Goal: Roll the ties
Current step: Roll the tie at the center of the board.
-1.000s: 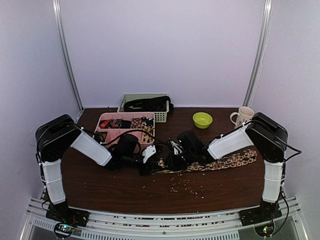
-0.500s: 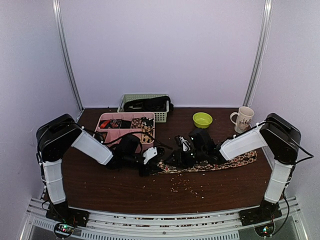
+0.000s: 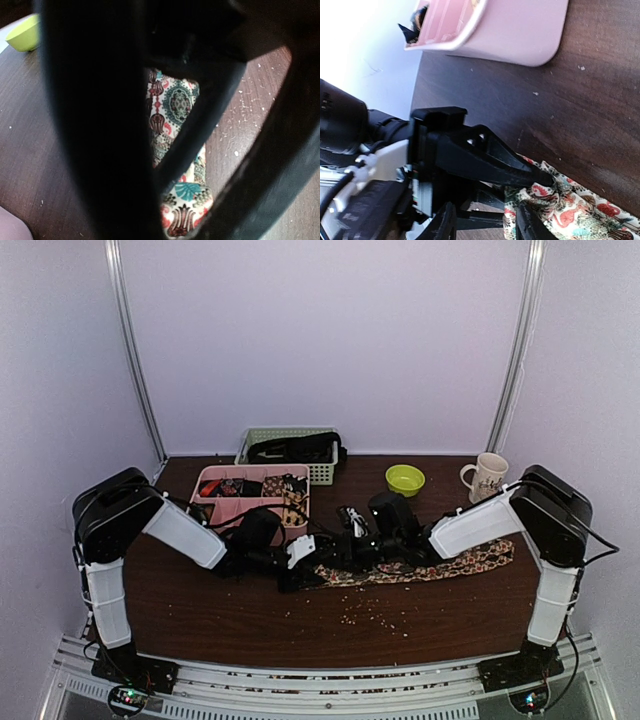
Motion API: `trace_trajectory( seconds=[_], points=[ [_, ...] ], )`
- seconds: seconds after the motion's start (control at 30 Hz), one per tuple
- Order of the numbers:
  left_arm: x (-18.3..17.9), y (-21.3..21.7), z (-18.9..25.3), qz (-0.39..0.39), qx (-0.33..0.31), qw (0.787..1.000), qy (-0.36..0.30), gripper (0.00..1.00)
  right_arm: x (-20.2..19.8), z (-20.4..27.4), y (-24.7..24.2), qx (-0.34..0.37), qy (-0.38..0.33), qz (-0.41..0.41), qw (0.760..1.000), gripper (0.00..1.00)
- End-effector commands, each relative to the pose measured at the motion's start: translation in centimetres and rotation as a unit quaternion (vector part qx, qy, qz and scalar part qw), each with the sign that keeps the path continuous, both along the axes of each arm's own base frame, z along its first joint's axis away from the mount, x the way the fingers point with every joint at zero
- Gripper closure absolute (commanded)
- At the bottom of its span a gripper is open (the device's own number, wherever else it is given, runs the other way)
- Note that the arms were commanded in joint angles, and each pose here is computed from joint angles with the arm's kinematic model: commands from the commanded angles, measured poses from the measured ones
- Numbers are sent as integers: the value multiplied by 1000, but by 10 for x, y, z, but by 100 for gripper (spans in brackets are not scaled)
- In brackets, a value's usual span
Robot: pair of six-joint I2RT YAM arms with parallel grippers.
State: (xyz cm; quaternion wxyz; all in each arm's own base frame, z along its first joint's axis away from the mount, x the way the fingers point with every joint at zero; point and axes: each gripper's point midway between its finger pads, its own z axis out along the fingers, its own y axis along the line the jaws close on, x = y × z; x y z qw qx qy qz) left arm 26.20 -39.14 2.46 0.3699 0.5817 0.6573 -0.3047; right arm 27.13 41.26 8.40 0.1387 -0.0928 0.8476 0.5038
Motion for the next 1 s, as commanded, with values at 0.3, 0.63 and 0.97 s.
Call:
trace_trajectory(
  seconds=[0.3, 0.63, 0.97],
  points=[
    [-10, 16, -31, 5, 57, 998, 37, 64, 3, -39, -23, -117, -11, -19, 993, 52],
    [-7, 17, -24, 16, 43, 998, 30, 50, 2, -31, -12, -94, -10, -6, 995, 97],
    [0, 51, 11, 61, 23, 997, -29, 34, -4, -51, -22, -108, 8, -11, 994, 100]
  ],
)
